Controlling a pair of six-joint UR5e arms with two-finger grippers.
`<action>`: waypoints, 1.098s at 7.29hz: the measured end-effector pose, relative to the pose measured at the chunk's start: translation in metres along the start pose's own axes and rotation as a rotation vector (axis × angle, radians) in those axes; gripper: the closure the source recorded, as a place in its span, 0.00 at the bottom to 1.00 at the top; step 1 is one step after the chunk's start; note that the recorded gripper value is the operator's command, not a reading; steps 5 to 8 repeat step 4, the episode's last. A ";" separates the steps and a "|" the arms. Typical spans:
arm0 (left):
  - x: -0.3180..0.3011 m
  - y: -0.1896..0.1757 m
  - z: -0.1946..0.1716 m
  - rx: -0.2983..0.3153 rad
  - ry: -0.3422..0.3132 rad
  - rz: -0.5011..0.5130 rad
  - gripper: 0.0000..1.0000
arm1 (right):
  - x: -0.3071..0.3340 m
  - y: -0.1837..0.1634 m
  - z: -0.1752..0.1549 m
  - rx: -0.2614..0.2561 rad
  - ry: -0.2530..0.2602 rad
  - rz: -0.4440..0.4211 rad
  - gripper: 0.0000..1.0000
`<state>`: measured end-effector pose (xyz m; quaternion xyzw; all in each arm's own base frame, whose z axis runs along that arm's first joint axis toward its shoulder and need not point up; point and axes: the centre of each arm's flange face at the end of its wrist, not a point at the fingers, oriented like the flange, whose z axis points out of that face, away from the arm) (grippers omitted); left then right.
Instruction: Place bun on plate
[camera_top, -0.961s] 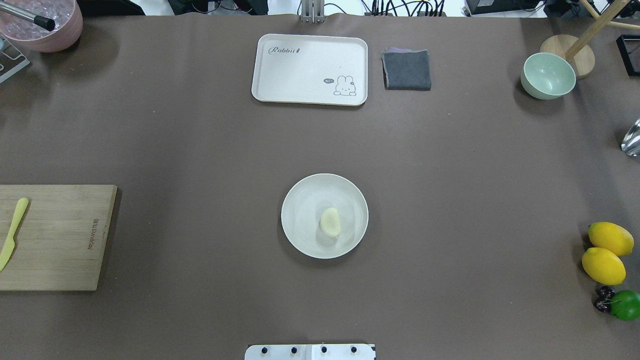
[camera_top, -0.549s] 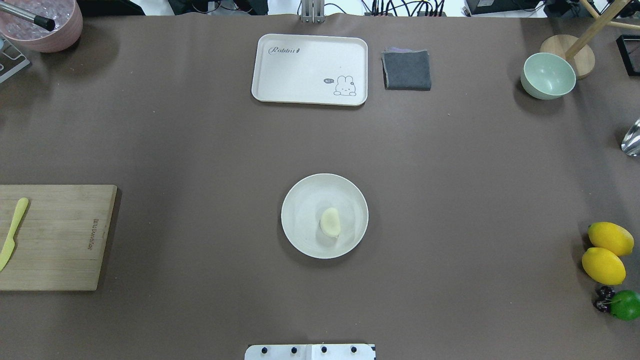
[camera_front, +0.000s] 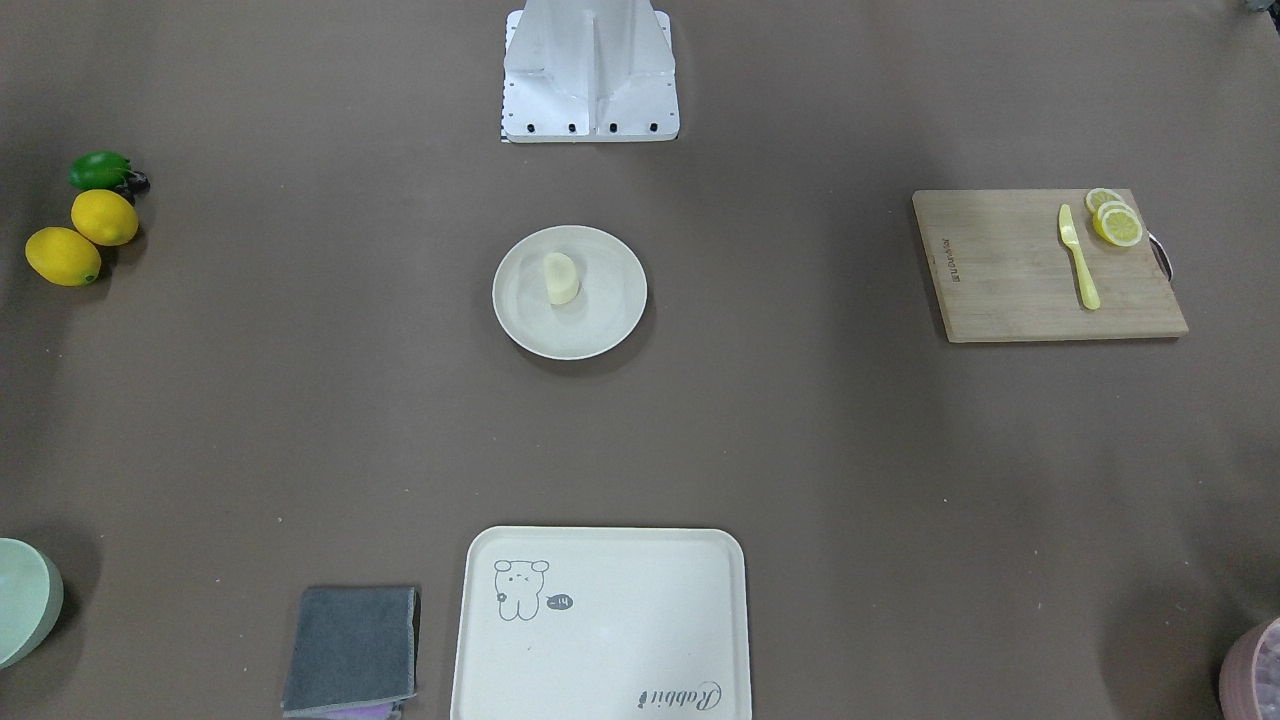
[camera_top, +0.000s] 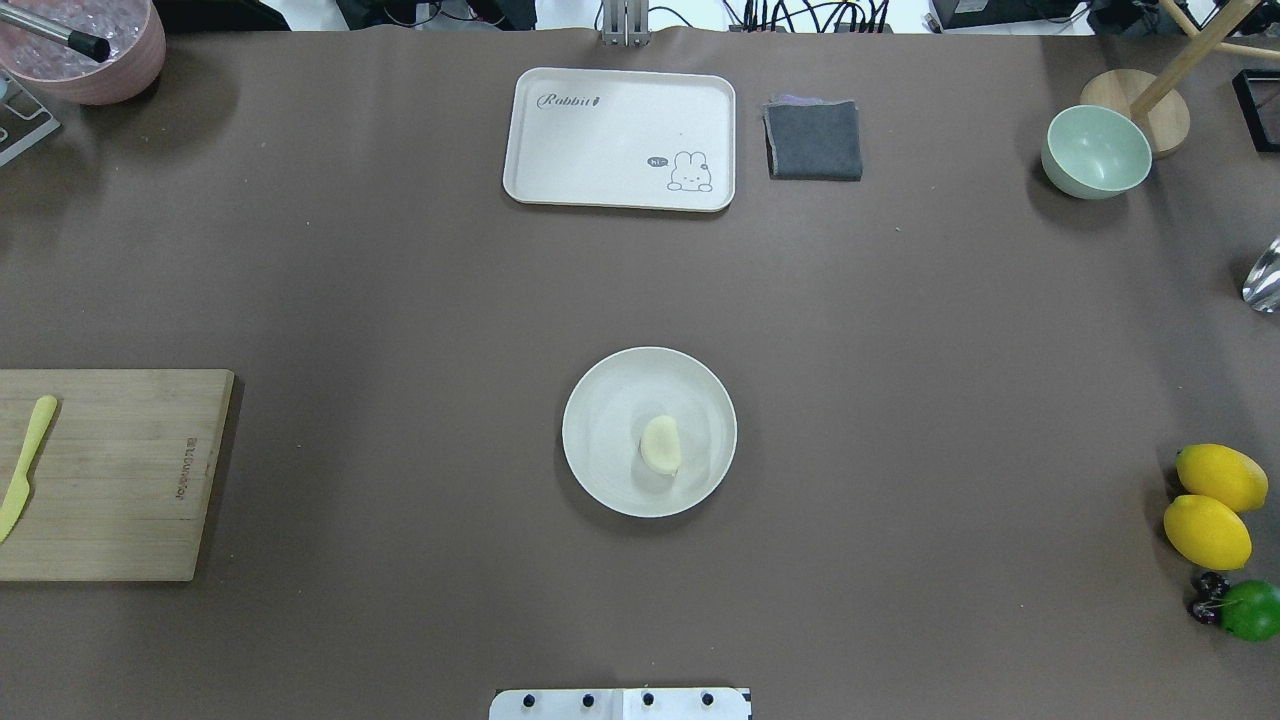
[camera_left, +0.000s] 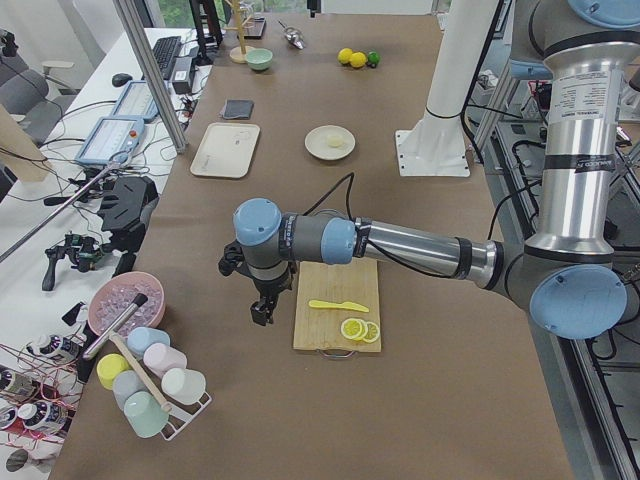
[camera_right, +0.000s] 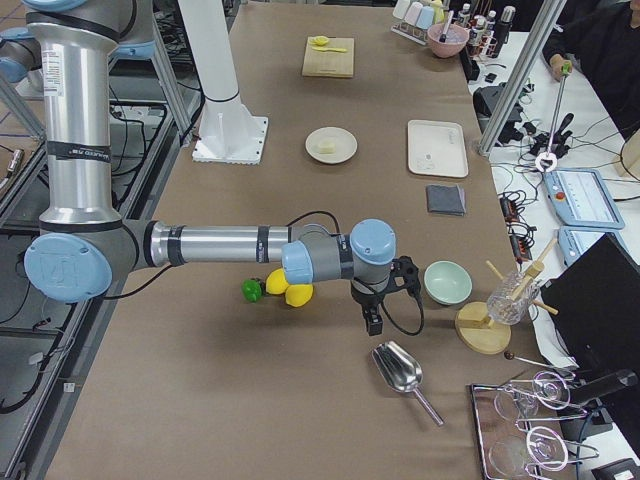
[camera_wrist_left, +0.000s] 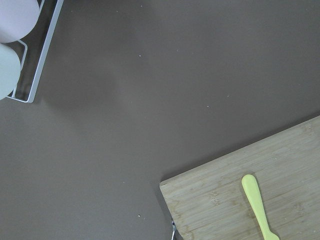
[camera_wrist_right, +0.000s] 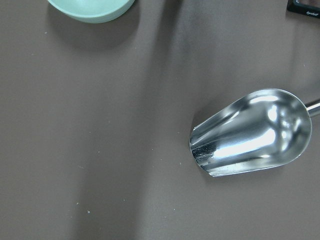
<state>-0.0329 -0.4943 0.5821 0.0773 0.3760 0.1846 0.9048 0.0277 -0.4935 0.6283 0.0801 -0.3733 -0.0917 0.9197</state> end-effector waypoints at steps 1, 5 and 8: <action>0.001 -0.001 -0.001 0.001 0.000 0.002 0.02 | 0.001 -0.002 -0.002 0.003 0.003 0.001 0.00; 0.000 -0.002 0.001 0.000 0.002 -0.005 0.02 | -0.001 -0.004 -0.004 0.009 0.005 -0.004 0.00; 0.000 -0.002 0.001 0.000 0.002 -0.005 0.02 | -0.001 -0.004 -0.004 0.009 0.005 -0.004 0.00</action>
